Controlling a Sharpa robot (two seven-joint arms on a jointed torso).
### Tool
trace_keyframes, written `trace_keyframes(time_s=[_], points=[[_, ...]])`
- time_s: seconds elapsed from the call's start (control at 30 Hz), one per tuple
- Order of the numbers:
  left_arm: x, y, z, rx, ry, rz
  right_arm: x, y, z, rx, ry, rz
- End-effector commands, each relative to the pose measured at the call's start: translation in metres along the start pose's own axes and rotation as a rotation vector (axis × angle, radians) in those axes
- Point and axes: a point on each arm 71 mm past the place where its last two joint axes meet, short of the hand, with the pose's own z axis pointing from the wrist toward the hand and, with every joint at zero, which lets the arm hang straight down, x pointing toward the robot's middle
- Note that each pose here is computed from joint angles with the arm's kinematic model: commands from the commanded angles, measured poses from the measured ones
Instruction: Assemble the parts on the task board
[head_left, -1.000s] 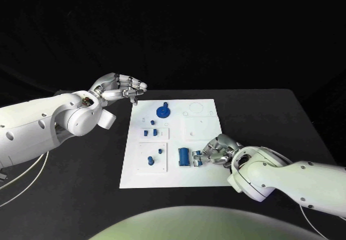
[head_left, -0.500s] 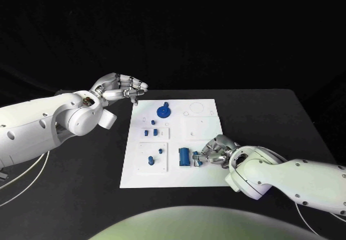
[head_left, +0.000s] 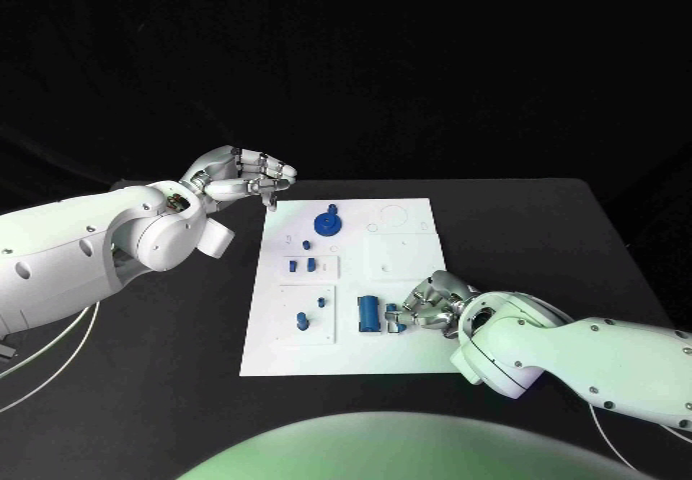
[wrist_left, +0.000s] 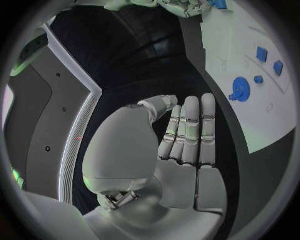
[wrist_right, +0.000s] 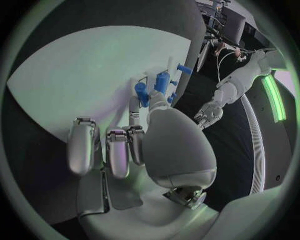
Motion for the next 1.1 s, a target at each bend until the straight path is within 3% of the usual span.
trace_keyframes(time_s=[0.03, 0.67, 1.1], points=[[0.0019, -0.0012, 0.0004, 0.006, 0.015, -0.002, 0.0018, -0.0001, -0.0001, -0.001, 0.017, -0.012], [0.0012, -0.0009, 0.0001, 0.002, 0.014, -0.001, -0.0002, 0.0024, -0.0005, -0.032, -0.016, 0.004], [0.0013, -0.0008, 0.0, 0.0, 0.014, -0.001, 0.0003, 0.0016, 0.0, -0.031, -0.001, -0.011]])
